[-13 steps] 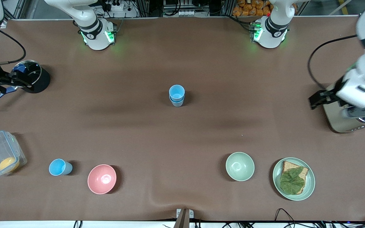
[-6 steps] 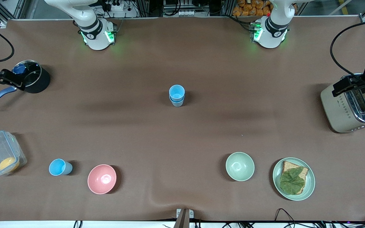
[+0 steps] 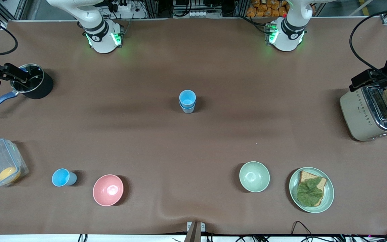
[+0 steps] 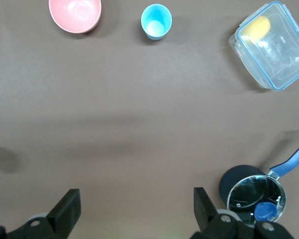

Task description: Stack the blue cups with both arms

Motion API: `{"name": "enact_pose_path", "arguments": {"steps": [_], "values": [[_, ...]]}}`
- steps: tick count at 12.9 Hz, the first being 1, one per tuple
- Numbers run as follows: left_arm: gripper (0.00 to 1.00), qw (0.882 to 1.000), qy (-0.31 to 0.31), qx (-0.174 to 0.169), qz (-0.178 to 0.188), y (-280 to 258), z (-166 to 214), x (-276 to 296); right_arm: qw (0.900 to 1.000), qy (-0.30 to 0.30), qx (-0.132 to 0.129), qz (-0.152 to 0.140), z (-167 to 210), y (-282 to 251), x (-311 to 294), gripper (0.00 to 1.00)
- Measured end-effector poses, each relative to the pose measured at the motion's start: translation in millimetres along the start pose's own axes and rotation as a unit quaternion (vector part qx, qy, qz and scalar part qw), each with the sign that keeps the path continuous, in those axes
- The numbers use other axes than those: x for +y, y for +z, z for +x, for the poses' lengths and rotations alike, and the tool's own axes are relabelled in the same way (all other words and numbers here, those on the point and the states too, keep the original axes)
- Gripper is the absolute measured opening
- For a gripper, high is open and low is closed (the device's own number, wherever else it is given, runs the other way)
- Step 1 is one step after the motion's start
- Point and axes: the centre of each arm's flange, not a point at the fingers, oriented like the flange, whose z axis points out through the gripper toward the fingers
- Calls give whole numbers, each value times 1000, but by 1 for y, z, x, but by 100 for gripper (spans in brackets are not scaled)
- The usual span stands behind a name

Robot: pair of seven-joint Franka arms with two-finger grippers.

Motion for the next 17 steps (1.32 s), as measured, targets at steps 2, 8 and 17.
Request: {"name": "enact_pose_path", "arguments": {"steps": [2,8,17], "values": [[100,1000,1,-2,0,-2,-4,2,1000,12,0,14,-1,-1,9,100],[100,999,31,-9,3,-1,-11,33,999,29,-8,17,-2,0,6,100],[100,999,48,-1,18,-6,-17,49,999,34,4,18,-1,-5,12,100]]}}
